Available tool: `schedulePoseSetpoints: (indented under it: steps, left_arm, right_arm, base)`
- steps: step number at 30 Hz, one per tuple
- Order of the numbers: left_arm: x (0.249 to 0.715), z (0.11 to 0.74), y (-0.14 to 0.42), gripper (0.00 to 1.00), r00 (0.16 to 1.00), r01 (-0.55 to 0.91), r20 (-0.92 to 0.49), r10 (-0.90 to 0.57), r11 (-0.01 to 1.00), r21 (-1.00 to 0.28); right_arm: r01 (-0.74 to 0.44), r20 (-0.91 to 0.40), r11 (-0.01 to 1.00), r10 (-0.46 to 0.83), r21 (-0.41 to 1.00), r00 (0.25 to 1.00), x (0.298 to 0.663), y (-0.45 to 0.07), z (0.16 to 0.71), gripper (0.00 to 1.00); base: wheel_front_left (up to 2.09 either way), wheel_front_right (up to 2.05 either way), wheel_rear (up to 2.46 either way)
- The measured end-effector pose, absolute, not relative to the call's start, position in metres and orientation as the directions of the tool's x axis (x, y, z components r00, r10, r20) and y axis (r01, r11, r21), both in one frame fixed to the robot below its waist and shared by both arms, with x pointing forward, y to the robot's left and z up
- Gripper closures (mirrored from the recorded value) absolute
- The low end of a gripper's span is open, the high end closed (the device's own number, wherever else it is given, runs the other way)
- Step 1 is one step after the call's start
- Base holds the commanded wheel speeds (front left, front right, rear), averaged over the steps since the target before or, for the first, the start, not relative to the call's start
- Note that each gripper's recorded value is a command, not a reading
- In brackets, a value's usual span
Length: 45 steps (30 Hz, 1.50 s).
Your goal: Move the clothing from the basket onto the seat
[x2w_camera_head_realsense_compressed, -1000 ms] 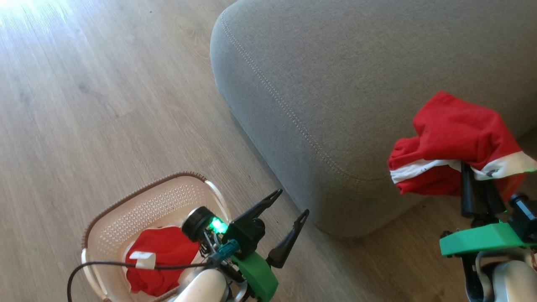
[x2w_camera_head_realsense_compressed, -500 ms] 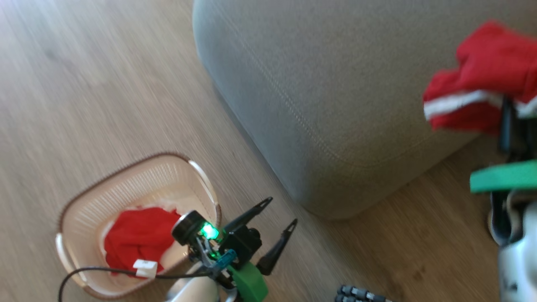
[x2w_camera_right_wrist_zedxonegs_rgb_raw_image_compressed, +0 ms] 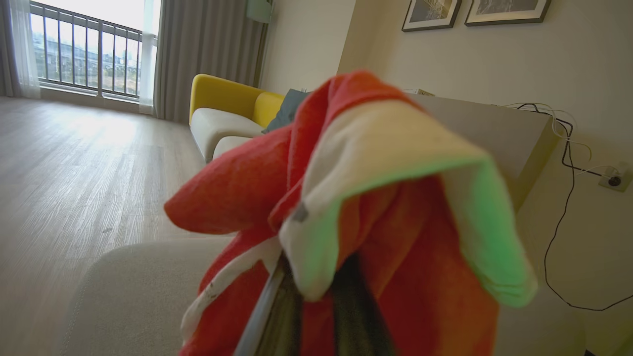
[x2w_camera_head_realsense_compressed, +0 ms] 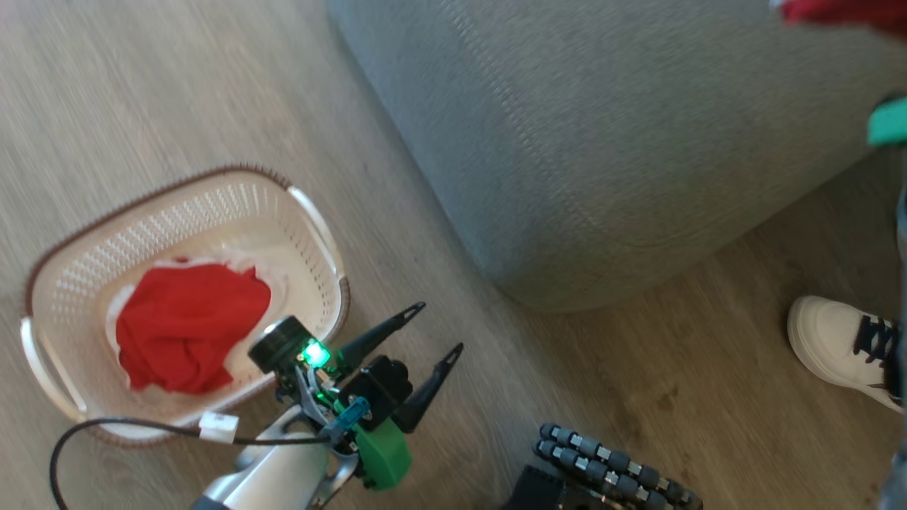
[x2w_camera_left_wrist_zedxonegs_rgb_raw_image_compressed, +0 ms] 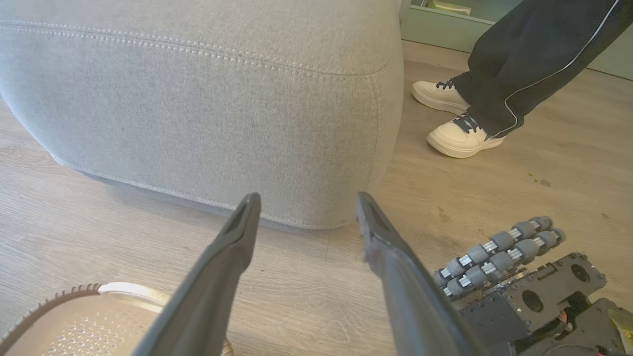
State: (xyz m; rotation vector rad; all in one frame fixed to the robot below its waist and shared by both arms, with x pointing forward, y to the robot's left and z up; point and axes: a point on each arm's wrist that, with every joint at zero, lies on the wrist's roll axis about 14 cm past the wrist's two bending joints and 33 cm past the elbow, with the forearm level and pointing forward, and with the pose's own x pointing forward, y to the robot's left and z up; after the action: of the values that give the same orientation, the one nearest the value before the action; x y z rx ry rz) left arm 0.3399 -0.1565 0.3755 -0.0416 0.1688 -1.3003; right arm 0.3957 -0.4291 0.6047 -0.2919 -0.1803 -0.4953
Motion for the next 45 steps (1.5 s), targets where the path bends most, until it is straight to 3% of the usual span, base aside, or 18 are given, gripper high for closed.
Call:
schedulePoseSetpoints:
  steps: [10, 18, 21, 30, 42, 43, 44, 45]
  left_arm:
    - [0.361, 0.349, -0.136, 0.0, 0.317, 0.929, -0.128, -0.94, 0.335, -0.157]
    - [0.366, 0.332, -0.116, 0.0, 0.361, 0.904, -0.169, -0.917, 0.388, -0.178]
    - [0.372, 0.33, -0.112, 0.0, 0.38, 0.896, -0.17, -0.909, 0.408, -0.176]
    - [0.375, 0.319, -0.1, 0.0, 0.407, 0.878, -0.195, -0.892, 0.441, -0.186]
    - [0.378, 0.312, -0.095, 0.0, 0.418, 0.872, -0.207, -0.884, 0.455, -0.18]
    - [0.378, 0.311, -0.095, 0.0, 0.418, 0.872, -0.208, -0.885, 0.454, -0.18]
    - [0.378, 0.312, -0.095, 0.0, 0.417, 0.873, -0.207, -0.885, 0.453, -0.179]
    - [0.378, 0.313, -0.096, 0.0, 0.416, 0.874, -0.205, -0.886, 0.452, -0.177]
  right_arm:
    - [0.477, 0.198, 0.852, -0.44, -0.216, 0.876, 0.474, -0.454, 0.595, 1.0]
    - [0.536, 0.083, 0.84, -0.53, -0.084, 0.844, 0.502, -0.477, 0.548, 1.0]
    - [0.56, 0.009, 0.828, -0.56, -0.033, 0.829, 0.509, -0.481, 0.52, 1.0]
    - [0.541, -0.284, 0.839, -0.534, -0.059, 0.797, 0.523, -0.467, 0.44, 1.0]
    - [0.541, -0.412, 0.839, -0.517, -0.068, 0.75, 0.523, -0.462, 0.41, 1.0]
    - [0.549, -0.41, 0.834, -0.52, -0.055, 0.749, 0.522, -0.462, 0.41, 0.85]
    - [0.551, -0.406, 0.833, -0.522, -0.054, 0.75, 0.522, -0.463, 0.411, 0.51]
    - [0.55, -0.399, 0.833, -0.524, -0.056, 0.753, 0.522, -0.463, 0.412, 0.0]
  base:
    - [0.0, 0.0, 0.0]
    - [0.0, 0.0, 0.0]
    - [0.0, 0.0, 0.0]
    - [0.0, 0.0, 0.0]
    - [0.0, 0.0, 0.0]
    - [0.0, 0.0, 0.0]
    - [0.0, 0.0, 0.0]
    - [0.0, 0.0, 0.0]
